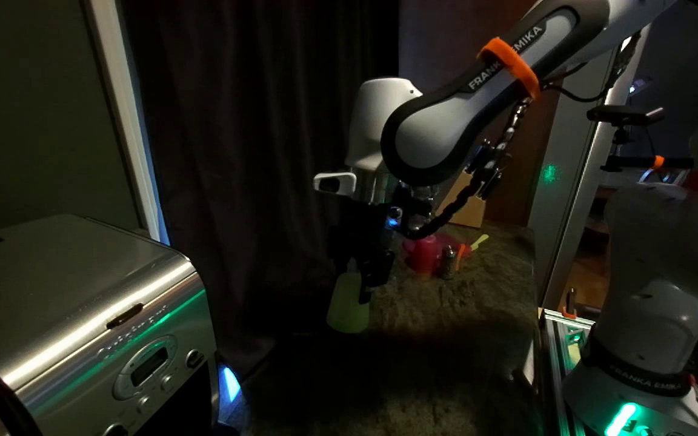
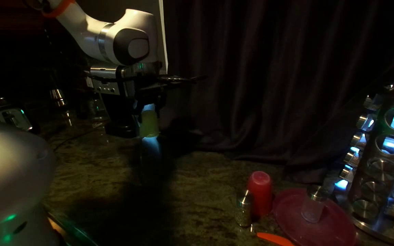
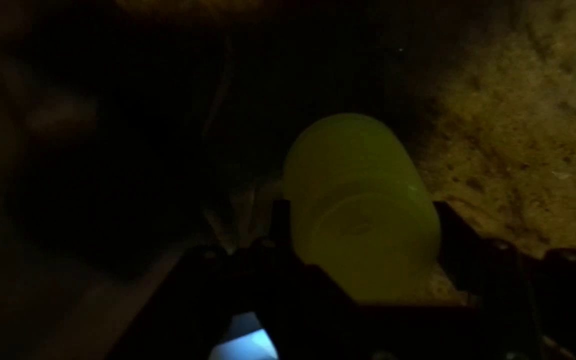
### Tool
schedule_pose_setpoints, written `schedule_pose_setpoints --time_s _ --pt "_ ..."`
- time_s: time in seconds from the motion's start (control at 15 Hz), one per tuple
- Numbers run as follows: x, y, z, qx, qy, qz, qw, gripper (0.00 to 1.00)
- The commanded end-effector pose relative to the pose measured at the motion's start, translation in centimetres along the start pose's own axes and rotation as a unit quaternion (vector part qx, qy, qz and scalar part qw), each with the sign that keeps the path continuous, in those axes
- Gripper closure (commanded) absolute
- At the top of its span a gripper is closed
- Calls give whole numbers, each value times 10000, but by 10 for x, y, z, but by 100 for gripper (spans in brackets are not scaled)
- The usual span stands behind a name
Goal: Move the yellow cup to the left
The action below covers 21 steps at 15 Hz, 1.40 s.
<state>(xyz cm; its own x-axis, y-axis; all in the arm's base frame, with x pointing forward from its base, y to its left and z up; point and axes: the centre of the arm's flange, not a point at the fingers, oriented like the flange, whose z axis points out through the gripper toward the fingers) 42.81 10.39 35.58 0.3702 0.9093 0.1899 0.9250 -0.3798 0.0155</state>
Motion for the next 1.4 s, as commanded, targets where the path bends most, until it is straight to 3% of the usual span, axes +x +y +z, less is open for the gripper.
schedule_pose_setpoints --time_s 0.0,0.27,0.33,0.4,0.6,0.87,1.0,1.2,1.33 --pt "7 -6 0 188 93 -159 9997 31" --pt "17 -12 0 382 235 -399 9982 31" --pt "17 -12 0 383 240 -403 9982 56" --pt "17 -16 6 577 -60 -356 9977 56" --pt "53 -41 39 1401 -130 -779 9870 56" --pt "109 -84 77 2205 -415 -1430 9639 56" --pt "134 -96 86 2303 -722 -1690 9556 56" --pt "158 -102 98 2450 -708 -2035 9453 56" --pt "168 -101 105 2418 -774 -2042 9454 56"
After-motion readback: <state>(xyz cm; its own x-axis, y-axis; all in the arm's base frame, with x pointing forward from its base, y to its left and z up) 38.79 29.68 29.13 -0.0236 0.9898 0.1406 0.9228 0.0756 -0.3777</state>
